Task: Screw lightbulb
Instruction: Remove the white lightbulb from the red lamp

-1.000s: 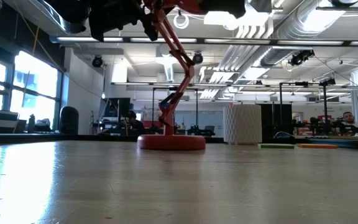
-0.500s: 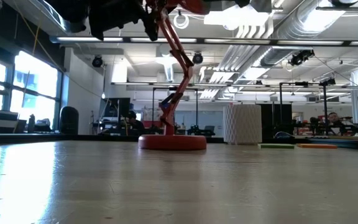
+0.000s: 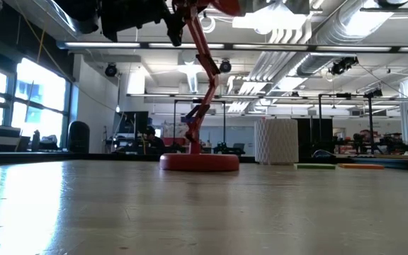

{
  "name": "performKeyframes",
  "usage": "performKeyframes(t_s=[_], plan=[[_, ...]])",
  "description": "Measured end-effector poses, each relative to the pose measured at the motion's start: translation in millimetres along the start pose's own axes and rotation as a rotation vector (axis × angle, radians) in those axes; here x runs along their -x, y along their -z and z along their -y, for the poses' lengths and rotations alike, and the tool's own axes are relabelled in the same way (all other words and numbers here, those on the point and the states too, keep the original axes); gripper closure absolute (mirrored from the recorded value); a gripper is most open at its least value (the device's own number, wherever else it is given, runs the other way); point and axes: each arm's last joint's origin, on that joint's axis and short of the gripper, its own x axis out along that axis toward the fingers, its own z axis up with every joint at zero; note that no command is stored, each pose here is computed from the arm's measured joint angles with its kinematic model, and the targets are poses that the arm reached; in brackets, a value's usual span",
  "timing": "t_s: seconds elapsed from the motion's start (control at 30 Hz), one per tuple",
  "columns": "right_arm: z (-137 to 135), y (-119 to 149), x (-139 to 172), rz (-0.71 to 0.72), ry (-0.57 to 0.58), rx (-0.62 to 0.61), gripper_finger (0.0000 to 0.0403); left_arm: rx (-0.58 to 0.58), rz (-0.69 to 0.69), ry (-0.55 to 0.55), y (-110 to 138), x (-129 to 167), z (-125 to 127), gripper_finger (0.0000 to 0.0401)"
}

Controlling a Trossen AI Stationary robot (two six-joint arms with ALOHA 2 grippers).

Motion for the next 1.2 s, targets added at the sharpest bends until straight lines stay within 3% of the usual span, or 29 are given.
performKeyframes(t_s=[0.1,0.27,0.53,0.77,0.93,1.2], plan=[[-2.5,-5.0,10.9,0.040,-0.038,-0.172,0.0061,0.001,-0.003,0.003,0.3,-0.3,0.4,0.0150],[-6.7,-4.4,15.5,0.022,-0.069,-0.574,0.0061,0.001,0.005,-0.003,-0.2,-0.3,0.4,0.0150],[-8.7,14.4,-2.4,-0.101,-0.023,-1.001,0.0061,-0.001,0.010,-0.002,0.4,-1.4,2.0,0.0150],[-3.0,26.8,-24.5,-0.151,-0.064,-1.207,0.0061,-0.024,0.006,0.009,4.0,-6.2,8.6,0.0150],[3.5,38.4,-38.8,-0.192,-0.002,-1.262,0.0061,-0.024,0.004,0.009,4.9,-7.2,9.9,0.0150],[12.8,49.9,-57.6,-0.220,-0.040,-1.323,0.0061,-0.023,0.012,-0.009,4.8,-7.2,9.4,0.0150]])
